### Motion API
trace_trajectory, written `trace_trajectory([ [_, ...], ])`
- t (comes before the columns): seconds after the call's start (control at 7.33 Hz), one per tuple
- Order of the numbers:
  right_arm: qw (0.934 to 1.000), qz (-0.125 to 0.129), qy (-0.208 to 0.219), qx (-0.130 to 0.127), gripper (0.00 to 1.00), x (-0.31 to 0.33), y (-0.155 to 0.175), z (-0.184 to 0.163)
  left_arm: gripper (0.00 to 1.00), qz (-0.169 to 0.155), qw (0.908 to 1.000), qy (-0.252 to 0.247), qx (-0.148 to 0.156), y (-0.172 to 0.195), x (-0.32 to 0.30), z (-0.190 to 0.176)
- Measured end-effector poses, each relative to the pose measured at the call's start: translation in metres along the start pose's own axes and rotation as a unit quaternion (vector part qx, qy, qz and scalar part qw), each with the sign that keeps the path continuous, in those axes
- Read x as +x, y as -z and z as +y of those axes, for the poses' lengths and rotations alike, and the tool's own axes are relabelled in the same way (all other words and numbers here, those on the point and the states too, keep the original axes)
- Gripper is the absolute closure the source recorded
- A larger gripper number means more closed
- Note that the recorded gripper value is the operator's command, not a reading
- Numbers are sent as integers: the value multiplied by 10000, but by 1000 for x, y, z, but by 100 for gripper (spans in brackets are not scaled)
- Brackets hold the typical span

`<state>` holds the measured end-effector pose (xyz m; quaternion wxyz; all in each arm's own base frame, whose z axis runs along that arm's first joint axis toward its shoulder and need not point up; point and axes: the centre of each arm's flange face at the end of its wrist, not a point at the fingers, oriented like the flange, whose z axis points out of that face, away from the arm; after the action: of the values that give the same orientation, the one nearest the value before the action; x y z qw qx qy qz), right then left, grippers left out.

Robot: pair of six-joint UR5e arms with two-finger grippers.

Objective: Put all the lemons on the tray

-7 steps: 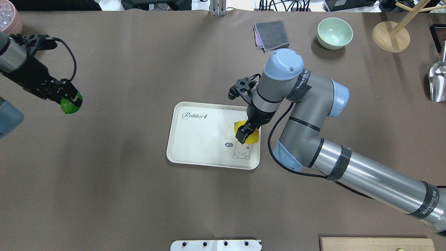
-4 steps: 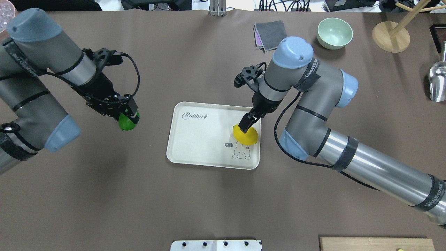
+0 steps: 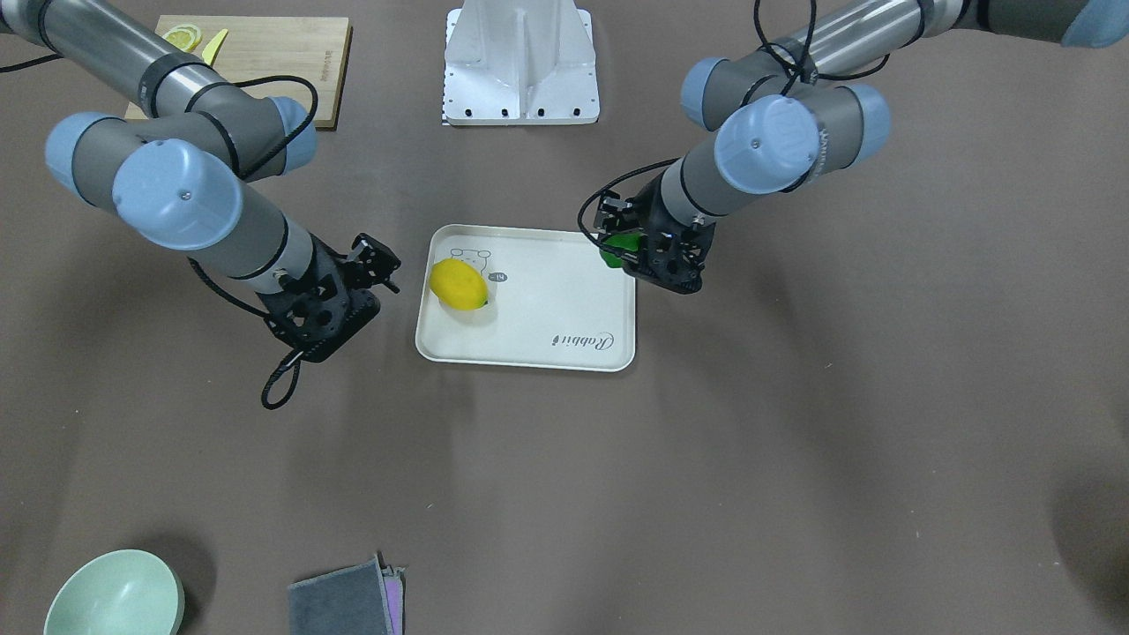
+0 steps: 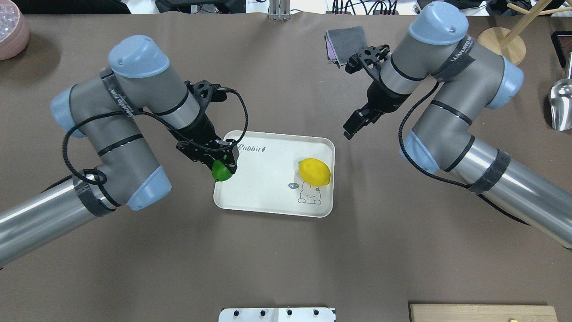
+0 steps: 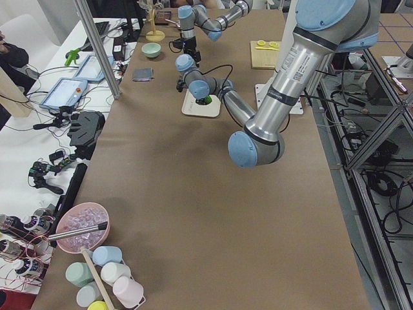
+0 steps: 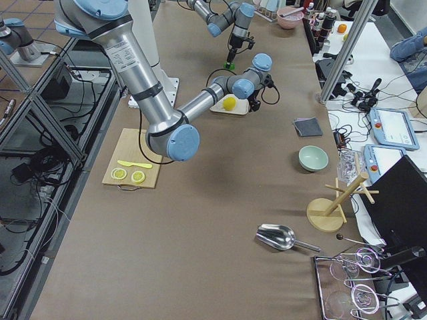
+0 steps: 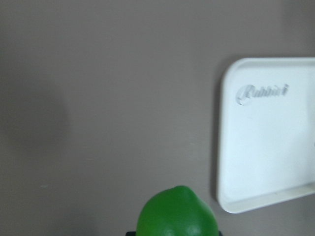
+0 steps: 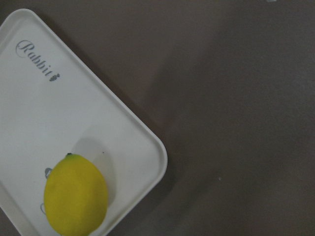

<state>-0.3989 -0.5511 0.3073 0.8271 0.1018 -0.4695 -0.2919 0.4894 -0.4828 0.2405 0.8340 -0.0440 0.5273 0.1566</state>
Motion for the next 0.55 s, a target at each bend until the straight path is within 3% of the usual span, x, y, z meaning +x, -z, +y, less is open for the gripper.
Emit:
trace_trajectory([
  [0.41,9992,101,-397,-23,0,70,28,48,100,-115,9997,-184,149,-49,15,-22],
  [0.55,9990,185,-399,-9,1,94,38,61,90,-147,9996,-116,195,-57,21,-24],
])
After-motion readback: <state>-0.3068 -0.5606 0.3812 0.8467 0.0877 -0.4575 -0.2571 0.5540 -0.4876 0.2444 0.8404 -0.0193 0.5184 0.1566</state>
